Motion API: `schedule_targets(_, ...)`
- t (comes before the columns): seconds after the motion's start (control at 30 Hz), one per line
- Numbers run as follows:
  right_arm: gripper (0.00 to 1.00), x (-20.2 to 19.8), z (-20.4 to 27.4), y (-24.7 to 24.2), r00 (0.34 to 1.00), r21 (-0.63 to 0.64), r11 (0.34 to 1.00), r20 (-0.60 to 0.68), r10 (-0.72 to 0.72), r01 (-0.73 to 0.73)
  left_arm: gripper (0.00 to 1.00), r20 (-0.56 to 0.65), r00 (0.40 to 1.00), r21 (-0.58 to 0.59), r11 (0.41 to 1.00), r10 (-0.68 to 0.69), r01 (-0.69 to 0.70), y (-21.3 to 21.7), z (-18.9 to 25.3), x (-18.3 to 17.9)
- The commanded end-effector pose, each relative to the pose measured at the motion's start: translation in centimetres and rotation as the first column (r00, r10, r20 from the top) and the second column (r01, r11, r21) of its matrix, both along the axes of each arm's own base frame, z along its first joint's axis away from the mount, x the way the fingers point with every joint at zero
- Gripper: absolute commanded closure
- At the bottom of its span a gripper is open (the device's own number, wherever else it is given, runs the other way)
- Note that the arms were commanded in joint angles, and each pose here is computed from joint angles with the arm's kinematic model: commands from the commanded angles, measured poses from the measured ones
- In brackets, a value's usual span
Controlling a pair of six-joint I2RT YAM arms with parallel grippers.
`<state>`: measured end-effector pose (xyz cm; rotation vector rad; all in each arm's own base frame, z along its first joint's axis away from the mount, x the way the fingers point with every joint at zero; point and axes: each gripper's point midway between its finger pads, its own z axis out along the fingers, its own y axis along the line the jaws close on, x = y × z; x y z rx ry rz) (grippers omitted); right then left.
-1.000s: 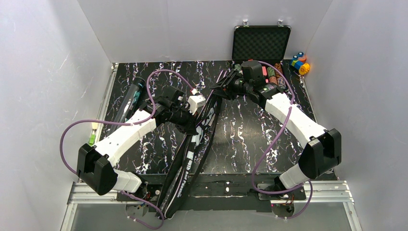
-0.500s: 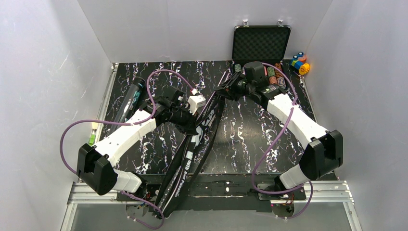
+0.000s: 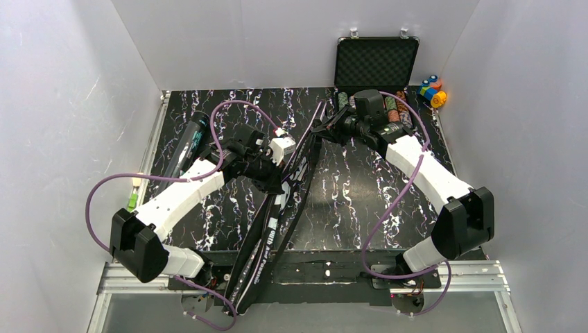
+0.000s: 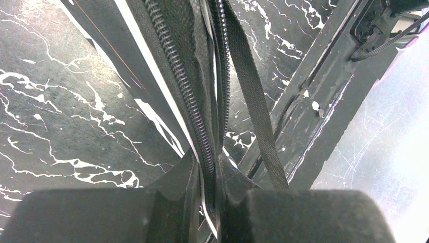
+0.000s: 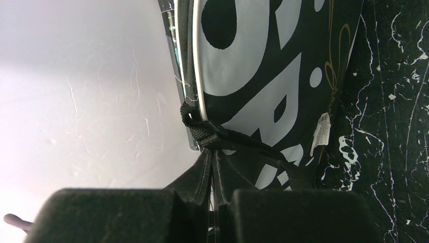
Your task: Pack up the badminton gear
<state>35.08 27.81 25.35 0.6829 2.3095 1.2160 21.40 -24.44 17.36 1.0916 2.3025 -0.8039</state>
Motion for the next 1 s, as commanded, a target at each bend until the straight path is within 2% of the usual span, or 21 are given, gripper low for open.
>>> schedule_targets(0.0, 0.93, 0.6, 0.6, -0.1, 0.999, 0.014, 1.0, 0.033, -0.012, 0.011, 1.0, 0.106, 0.994, -0.096, 0.994, -0.035, 0.045, -0.7, 3.4, -0.2)
schedule_targets(0.13, 0.99, 0.8, 1.1, 0.1, 0.999, 0.023, 1.0, 0.043, -0.009, 0.008, 1.0, 0.104, 0.994, -0.096, 0.994, -0.036, 0.046, -0.7, 3.4, -0.2)
schedule_targets(0.33, 0.99, 0.2, 1.5, 0.2, 0.999, 0.04, 0.999, 0.052, 0.008, -0.01, 1.0, 0.101, 0.994, -0.096, 0.994, -0.036, 0.046, -0.8, 3.3, -0.1)
schedule_targets(0.57, 0.99, -2.4, 1.0, 1.6, 0.997, 0.057, 0.996, 0.047, 0.066, -0.069, 1.0, 0.099, 0.995, -0.096, 0.994, -0.035, 0.045, -1.0, 3.3, 0.0)
schedule_targets(0.77, 0.99, -5.0, -0.3, 2.9, 0.991, 0.04, 0.99, 0.03, 0.133, -0.135, 1.0, 0.098, 0.995, -0.092, 0.995, -0.033, 0.042, -1.0, 3.3, 0.1)
schedule_targets(0.87, 0.99, -5.2, -0.7, 2.4, 0.992, 0.009, 0.992, 0.033, 0.122, -0.122, 1.0, 0.097, 0.995, -0.092, 0.995, -0.034, 0.043, -1.0, 3.2, 0.1)
schedule_targets(0.9, 0.98, -4.9, -0.7, 2.0, 0.994, -0.005, 0.995, 0.036, 0.102, -0.102, 1.0, 0.097, 0.995, -0.093, 0.995, -0.034, 0.043, -1.0, 3.2, 0.1)
schedule_targets(0.97, 0.77, -4.2, -0.4, 1.3, 0.997, -0.02, 0.998, 0.042, 0.067, -0.066, 1.0, 0.098, 0.995, -0.092, 0.995, -0.034, 0.043, -1.0, 3.3, 0.1)
